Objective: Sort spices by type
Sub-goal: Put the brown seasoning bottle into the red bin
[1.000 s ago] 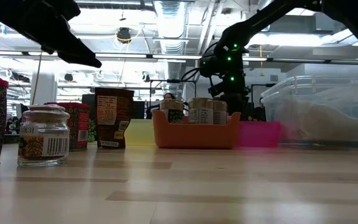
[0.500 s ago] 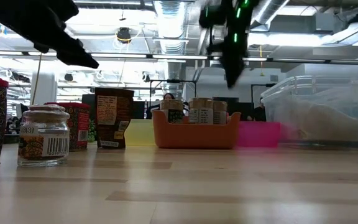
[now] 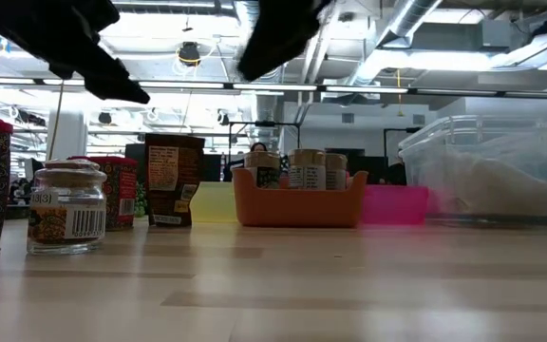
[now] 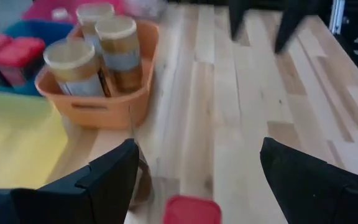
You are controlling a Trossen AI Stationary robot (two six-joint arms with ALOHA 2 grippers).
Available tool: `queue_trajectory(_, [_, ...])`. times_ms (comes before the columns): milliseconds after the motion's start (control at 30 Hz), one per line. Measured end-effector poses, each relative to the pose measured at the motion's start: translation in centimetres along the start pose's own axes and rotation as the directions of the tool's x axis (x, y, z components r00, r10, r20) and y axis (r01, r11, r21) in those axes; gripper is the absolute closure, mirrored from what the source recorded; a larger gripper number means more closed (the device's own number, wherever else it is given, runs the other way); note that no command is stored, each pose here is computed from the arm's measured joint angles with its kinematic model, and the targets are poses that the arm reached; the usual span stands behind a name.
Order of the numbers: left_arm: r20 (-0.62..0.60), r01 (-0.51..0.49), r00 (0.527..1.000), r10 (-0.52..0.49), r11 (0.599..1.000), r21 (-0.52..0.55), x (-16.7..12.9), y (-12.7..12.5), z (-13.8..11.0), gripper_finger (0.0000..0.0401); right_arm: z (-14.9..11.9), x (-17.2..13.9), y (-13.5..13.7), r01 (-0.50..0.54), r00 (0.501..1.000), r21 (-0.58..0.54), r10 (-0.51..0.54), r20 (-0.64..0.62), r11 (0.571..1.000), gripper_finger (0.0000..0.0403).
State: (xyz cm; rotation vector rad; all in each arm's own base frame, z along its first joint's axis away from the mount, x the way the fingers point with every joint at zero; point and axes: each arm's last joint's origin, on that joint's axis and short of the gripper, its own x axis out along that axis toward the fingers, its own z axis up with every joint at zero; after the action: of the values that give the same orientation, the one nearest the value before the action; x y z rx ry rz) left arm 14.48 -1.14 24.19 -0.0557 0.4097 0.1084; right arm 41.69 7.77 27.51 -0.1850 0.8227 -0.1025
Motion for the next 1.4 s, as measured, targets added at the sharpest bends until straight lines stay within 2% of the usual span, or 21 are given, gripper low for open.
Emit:
queue_trajectory(100, [-0.057, 0.01, 0.998, -0.012, 0.999, -0.031, -0.6, -0.2, 0.3, 0.0079, -0.1, 2.3, 2.3, -0.036, 0.999, -0.01, 0.037, 0.038, 0.999, 0.0158])
queue_trajectory(233, [-0.128, -0.044, 0.991, 0.037, 0.998, -0.048, -1.9, -0.2, 1.3, 0.0079, -0.2, 4.5, 4.5, -0.116, 0.988, 0.006, 0.115, 0.103, 0.993, 0.0158])
queue_trajectory(333, [-0.145, -0.09, 0.986, 0.083, 0.995, -0.048, -2.8, -0.2, 2.1, 0.0079, -0.2, 6.0, 5.9, -0.176, 0.973, 0.0, 0.174, 0.154, 0.984, 0.0158])
queue_trajectory(433, [-0.137, -0.096, 0.987, 0.088, 0.994, -0.052, -3.0, -0.2, 2.5, 0.0079, -0.5, 7.5, 7.1, -0.219, 0.957, -0.009, 0.217, 0.193, 0.976, 0.0158])
queue_trajectory(667, [-0.145, -0.101, 0.985, 0.093, 0.994, -0.048, -3.0, -0.1, 2.4, 0.0079, 0.3, 7.8, 9.1, -0.247, 0.929, -0.124, 0.271, 0.251, 0.961, 0.0157])
queue_trajectory(867, [-0.144, -0.103, 0.985, 0.096, 0.994, -0.042, -3.0, -0.1, 2.4, 0.0079, 0.5, 8.0, 9.0, -0.254, 0.924, -0.144, 0.284, 0.257, 0.956, 0.0144])
queue_trajectory(1067, [-0.144, -0.103, 0.985, 0.096, 0.994, -0.04, -3.0, -0.1, 2.4, 0.0079, 1.0, 9.2, 8.4, -0.333, 0.87, -0.144, 0.363, 0.334, 0.932, 0.0086])
queue_trajectory(1233, [-0.146, -0.105, 0.984, 0.099, 0.994, -0.039, -3.0, -0.1, 2.4, 0.0079, -0.6, 11.7, 8.6, -0.332, 0.891, -0.145, 0.36, 0.276, 0.932, 0.0035])
queue_trajectory(1400, [-0.152, -0.133, 0.98, 0.126, 0.99, -0.038, -3.1, 0.0, 2.3, 0.0079, -0.5, 12.0, 8.4, -0.307, 0.892, -0.16, 0.342, 0.295, 0.938, 0.0025])
